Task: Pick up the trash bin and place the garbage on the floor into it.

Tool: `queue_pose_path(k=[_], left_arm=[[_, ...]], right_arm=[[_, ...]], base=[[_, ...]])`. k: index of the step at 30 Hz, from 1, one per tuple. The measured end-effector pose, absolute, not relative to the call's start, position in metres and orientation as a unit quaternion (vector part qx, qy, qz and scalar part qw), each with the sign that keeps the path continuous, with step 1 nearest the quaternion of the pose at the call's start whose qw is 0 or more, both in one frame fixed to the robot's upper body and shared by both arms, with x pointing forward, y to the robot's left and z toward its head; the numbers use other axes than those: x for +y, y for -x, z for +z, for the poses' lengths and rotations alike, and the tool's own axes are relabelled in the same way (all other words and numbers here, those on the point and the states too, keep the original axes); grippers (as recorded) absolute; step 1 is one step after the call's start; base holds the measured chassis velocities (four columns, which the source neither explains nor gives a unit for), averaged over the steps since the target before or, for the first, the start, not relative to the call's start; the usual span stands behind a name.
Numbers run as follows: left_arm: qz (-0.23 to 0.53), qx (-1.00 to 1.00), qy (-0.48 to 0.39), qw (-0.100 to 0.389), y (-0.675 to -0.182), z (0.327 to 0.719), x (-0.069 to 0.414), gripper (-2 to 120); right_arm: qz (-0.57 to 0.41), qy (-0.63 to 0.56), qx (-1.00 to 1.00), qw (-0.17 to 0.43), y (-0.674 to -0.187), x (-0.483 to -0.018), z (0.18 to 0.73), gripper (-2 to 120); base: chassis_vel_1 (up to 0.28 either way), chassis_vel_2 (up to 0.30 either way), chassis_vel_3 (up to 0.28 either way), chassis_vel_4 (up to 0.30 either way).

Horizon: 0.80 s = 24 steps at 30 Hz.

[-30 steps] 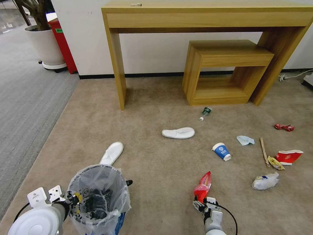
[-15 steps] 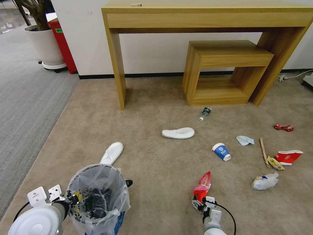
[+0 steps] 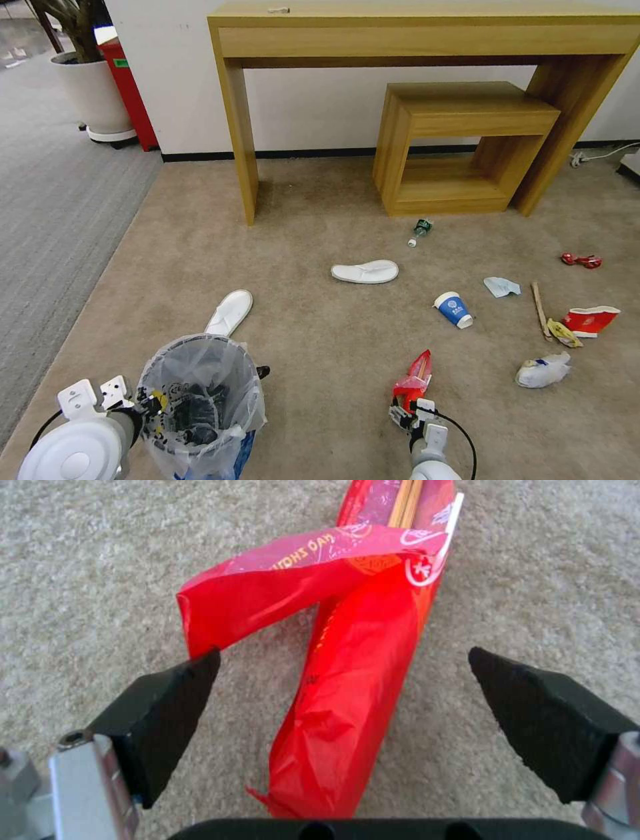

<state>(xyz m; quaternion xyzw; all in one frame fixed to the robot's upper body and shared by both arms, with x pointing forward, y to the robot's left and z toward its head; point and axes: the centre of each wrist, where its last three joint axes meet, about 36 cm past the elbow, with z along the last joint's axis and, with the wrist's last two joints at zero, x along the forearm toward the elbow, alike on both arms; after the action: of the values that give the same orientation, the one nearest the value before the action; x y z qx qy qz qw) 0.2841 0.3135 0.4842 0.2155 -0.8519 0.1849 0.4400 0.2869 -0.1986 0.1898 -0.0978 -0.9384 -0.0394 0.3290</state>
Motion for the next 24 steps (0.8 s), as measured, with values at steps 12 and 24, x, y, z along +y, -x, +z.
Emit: queue_pose_path(k=[12, 24], left_arm=[[0.186, -0.851, -0.217, 0.441, -0.2838, 0.4833, 0.3135, 0], [0.187, -0.852, -0.217, 0.439, -0.2808, 0.4855, 0.3117, 0]], right_arm=[[-0.038, 0.097, -0.939, 0.328, -0.2883, -0.1961, 0.1867, 84], [-0.035, 0.098, -0.940, 0.324, -0.2866, -0.1960, 0.1859, 57]], base=[[0.000, 0.000, 0.000, 0.000], [0.000, 0.000, 0.000, 0.000]])
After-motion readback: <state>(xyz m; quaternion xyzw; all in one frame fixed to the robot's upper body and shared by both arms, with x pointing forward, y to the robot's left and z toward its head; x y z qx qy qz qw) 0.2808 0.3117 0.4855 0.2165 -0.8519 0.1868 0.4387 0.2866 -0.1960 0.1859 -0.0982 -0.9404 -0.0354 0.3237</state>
